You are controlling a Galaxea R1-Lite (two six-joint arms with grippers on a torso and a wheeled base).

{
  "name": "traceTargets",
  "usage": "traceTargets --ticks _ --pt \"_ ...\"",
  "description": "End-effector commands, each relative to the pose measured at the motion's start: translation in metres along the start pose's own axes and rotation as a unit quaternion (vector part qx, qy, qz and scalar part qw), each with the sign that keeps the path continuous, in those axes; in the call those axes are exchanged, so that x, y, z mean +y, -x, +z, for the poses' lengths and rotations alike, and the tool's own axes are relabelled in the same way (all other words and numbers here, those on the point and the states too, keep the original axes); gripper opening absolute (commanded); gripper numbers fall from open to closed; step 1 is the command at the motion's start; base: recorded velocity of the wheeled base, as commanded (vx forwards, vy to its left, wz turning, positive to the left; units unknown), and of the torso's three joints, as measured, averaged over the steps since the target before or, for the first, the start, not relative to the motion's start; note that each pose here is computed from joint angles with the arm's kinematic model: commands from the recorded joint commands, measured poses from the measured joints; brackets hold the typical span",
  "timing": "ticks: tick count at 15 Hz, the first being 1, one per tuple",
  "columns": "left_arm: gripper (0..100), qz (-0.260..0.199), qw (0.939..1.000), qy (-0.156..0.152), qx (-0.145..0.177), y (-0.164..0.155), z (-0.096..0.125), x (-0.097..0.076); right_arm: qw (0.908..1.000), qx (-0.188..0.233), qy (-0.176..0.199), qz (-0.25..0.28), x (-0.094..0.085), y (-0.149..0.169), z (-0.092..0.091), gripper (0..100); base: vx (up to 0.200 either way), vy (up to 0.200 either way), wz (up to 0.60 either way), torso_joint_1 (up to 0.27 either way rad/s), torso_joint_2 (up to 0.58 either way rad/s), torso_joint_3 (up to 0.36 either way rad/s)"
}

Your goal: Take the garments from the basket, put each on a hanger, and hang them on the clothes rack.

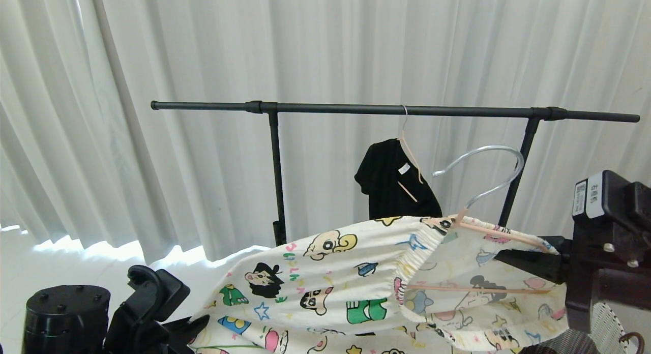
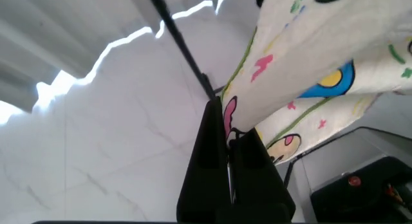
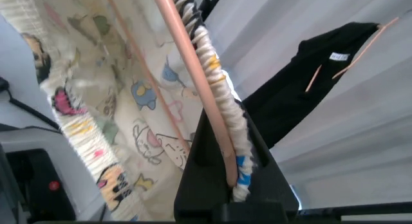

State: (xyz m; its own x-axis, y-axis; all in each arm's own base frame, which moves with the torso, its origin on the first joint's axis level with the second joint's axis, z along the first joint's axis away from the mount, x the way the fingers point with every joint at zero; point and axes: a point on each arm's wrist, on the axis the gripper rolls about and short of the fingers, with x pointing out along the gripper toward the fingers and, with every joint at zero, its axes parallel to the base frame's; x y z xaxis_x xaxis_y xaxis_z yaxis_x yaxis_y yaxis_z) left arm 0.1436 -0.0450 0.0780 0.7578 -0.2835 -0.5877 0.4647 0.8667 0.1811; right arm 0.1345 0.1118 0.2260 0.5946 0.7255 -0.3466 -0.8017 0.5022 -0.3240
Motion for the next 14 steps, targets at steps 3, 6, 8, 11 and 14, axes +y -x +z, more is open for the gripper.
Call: traceTargets --ticks 3,6,8,11,14 --pt "0 0.001 0.9999 -0.013 0.008 -0.003 -0.001 0.001 0.9998 -0.002 -0.006 -0.018 -0.005 0.006 -0.001 0 0.000 0.000 0.00 0.000 0.00 0.000" --pt "100 0.000 0.9994 -0.029 -0.019 -0.005 0.009 0.000 0.9998 -0.001 -0.008 -0.019 -0.005 0.006 -0.001 0 0.000 0.000 0.00 0.000 0.00 0.000" --pt "100 0.002 0.9988 -0.031 -0.038 -0.004 0.013 0.000 0.9996 0.004 -0.010 -0.027 -0.007 0.007 -0.003 0 0.000 0.000 0.00 0.000 0.00 0.000" --pt "100 -0.002 0.9927 -0.049 -0.110 0.007 0.028 -0.005 0.9907 0.069 -0.042 -0.110 -0.021 0.024 -0.021 0 0.000 0.000 0.00 0.000 0.00 0.000" --pt "100 0.014 0.9896 -0.048 -0.135 0.015 0.032 -0.003 0.9664 0.159 -0.094 -0.179 -0.025 0.056 -0.043 0 0.000 0.000 0.00 0.000 0.00 0.000"
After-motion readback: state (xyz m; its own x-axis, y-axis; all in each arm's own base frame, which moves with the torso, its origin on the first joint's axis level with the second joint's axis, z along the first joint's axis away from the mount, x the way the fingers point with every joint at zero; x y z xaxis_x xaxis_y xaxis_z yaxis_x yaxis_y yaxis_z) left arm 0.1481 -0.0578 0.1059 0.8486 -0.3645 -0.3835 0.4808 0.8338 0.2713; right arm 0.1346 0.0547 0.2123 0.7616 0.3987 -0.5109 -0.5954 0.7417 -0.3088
